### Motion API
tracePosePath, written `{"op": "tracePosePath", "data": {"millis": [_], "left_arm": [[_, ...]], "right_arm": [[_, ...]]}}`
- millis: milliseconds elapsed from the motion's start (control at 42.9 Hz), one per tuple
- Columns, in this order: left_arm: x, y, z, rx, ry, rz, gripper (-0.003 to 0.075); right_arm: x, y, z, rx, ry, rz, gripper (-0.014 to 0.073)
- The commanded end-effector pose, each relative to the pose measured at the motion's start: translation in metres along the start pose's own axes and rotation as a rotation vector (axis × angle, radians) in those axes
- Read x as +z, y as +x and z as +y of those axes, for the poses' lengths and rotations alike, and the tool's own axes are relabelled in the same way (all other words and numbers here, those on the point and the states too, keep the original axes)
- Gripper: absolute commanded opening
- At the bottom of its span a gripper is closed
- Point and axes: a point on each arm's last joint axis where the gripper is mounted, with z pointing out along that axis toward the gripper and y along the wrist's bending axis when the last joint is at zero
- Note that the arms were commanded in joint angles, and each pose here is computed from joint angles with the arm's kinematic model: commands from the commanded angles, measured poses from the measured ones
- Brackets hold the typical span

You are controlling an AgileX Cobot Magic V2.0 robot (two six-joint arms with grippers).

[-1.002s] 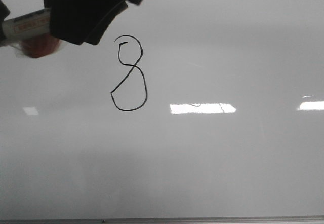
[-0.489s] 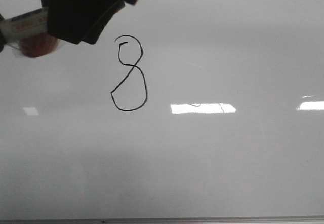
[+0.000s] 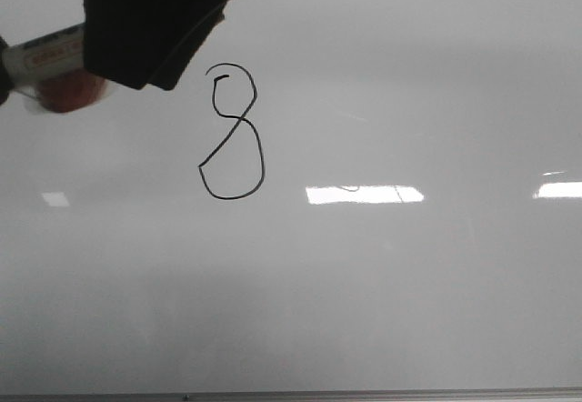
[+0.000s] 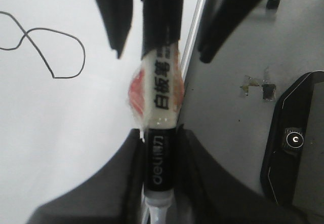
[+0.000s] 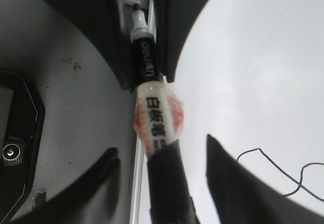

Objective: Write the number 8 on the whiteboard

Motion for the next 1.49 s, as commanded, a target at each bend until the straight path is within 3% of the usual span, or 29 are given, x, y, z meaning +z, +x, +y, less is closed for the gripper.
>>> {"op": "tracePosePath", "data": {"millis": [0, 163, 326, 583, 676, 769, 932, 1049, 1468], "left_arm": [[-0.006, -0.008, 0.004, -0.05, -0.04, -0.068, -0.0021], [0.001, 0.005, 0.014, -0.216, -0.104, -0.057, -0.0021], [0.002, 0.028, 0.036, -0.455, -0.243, -0.054, -0.0021], [-0.004, 0.073, 0.07, -0.876, -0.54, -0.146, -0.0021], [-0.002, 0.089, 0.075, -0.97, -0.643, -0.229, -0.0021], [0.002, 0.101, 0.075, -1.02, -0.726, -0.297, -0.0021], [0.005, 0.114, 0.074, -0.986, -0.869, -0.388, -0.0021], [0.012, 0.121, 0.077, -0.979, -0.91, -0.394, -0.0021], [0.055, 0.14, 0.109, -1.005, -0.95, -0.312, -0.002]], "right_arm": [[-0.034, -0.007, -0.014, 0.071, 0.094, -0.107, 0.0561], [-0.065, 0.016, -0.026, 0.216, 0.169, -0.109, 0.0556], [-0.092, 0.064, -0.024, 0.429, 0.291, -0.116, 0.0556], [-0.116, 0.155, 0.025, 0.86, 0.505, -0.137, 0.0554], [-0.117, 0.183, 0.054, 0.971, 0.565, -0.129, 0.0475], [-0.119, 0.198, 0.074, 0.993, 0.613, -0.133, 0.0323], [-0.119, 0.208, 0.096, 0.982, 0.653, -0.176, 0.005], [-0.119, 0.21, 0.1, 0.969, 0.677, -0.211, -0.0071], [-0.119, 0.21, 0.1, 0.967, 0.681, -0.218, -0.0071]]}}
